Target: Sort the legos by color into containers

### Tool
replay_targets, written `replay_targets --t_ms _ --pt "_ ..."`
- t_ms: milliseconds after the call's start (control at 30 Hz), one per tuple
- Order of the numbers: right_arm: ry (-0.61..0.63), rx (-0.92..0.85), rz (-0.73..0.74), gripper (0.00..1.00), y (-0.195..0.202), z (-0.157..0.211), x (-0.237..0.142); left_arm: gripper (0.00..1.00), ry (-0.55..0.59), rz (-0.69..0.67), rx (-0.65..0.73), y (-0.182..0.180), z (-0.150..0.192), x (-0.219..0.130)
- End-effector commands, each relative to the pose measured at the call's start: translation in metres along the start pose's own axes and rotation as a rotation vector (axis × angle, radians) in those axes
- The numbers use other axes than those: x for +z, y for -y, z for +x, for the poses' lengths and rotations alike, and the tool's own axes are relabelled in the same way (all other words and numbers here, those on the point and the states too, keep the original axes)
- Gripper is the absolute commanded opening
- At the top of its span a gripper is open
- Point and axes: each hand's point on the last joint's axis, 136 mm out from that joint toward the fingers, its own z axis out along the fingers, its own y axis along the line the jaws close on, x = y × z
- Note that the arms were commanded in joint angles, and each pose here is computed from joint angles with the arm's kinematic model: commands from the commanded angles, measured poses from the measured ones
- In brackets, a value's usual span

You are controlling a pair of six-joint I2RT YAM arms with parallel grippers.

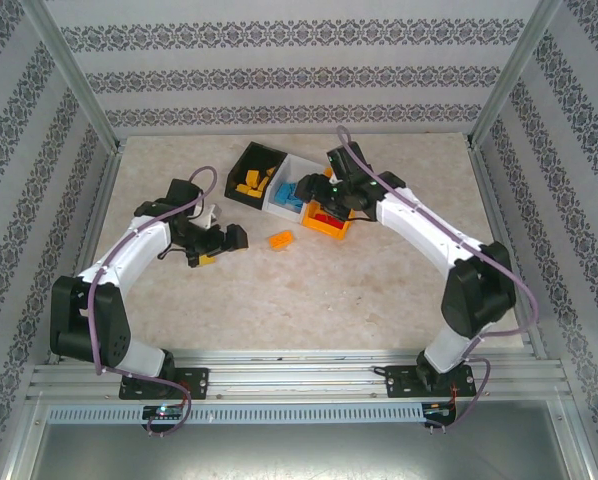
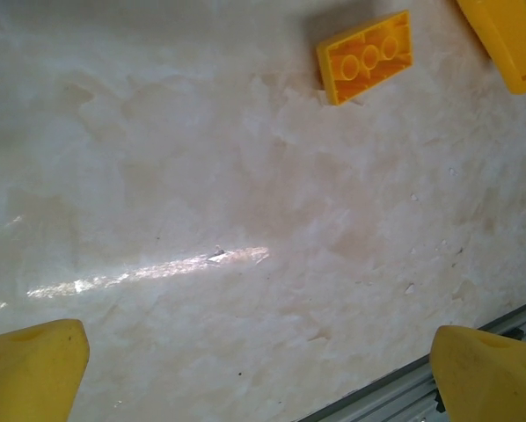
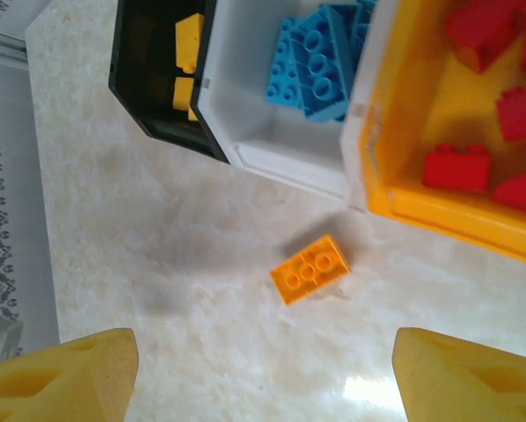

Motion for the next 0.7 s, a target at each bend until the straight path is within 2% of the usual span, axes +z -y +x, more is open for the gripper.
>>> replay_targets --t_ms 0,367,667 --pt "0.021 -0.016 0.062 0.76 0.021 0.009 -0.019 1.0 0.009 0.006 0.064 0.013 -0.004 -0.001" --pt "-0.031 -0.012 0.145 0.77 0.061 0.054 -0.046 1.0 -0.032 -0.011 0.131 0.034 -0.002 0.016" --pt "-0.158 -0.02 0.164 0.78 0.077 0.075 -0.044 1.0 -0.013 -0.09 0.171 0.057 -0.01 0.023"
